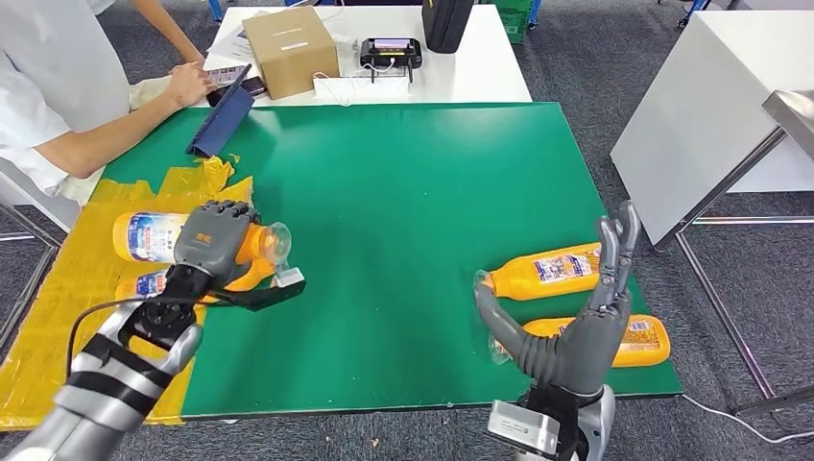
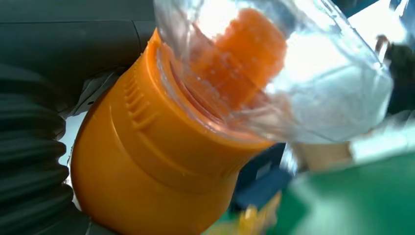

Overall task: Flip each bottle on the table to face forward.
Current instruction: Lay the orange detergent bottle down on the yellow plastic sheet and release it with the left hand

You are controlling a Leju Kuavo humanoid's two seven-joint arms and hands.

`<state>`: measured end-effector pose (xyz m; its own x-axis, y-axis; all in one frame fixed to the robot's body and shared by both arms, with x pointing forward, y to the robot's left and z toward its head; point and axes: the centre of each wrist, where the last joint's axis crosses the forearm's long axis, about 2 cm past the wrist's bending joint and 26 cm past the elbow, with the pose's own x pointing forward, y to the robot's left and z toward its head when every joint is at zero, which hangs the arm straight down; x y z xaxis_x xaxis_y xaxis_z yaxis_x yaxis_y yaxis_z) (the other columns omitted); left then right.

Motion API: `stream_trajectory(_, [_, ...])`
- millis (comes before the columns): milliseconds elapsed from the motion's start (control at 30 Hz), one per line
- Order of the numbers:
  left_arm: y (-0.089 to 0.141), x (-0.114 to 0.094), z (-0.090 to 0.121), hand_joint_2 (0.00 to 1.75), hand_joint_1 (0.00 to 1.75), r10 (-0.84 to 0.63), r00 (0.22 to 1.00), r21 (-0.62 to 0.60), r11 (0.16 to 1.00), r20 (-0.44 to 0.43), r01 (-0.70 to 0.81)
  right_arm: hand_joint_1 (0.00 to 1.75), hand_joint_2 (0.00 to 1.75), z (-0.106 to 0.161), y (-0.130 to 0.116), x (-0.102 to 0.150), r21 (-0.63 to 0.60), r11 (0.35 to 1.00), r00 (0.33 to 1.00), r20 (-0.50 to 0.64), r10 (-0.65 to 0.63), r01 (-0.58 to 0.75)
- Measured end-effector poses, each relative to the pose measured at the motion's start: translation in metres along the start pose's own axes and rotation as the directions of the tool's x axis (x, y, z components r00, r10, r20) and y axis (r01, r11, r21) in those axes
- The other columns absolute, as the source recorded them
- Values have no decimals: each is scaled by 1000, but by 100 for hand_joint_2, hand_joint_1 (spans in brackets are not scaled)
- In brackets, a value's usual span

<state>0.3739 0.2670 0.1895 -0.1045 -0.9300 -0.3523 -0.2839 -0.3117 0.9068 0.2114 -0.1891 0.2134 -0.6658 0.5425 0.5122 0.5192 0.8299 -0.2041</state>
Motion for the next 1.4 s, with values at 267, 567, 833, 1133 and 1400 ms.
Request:
stream_trajectory(267, [-21, -31, -59, 175, 175, 82, 982, -191, 975, -167, -114, 0, 175, -8, 20, 0, 39, 997, 998, 13, -66, 66])
stream_trajectory(567, [-35, -50, -70, 175, 175, 111, 933, -292, 931, -341, -218, 0, 175, -6, 35, -4, 93, 990, 994, 0, -108, 108])
stream_trajectory(833, [-49, -53, -63, 175, 175, 114, 921, -358, 898, -373, -256, 0, 175, -4, 40, -6, 116, 987, 994, -10, -112, 112])
stream_trajectory(1133, [-56, -53, -58, 175, 0, 120, 922, -427, 859, -368, -282, 0, 175, -8, 44, -8, 137, 983, 993, -23, -118, 120])
stream_trajectory(1400, [-64, -51, -51, 175, 0, 199, 916, -398, 853, -349, -337, 0, 175, -6, 46, -11, 149, 982, 993, -29, -112, 115])
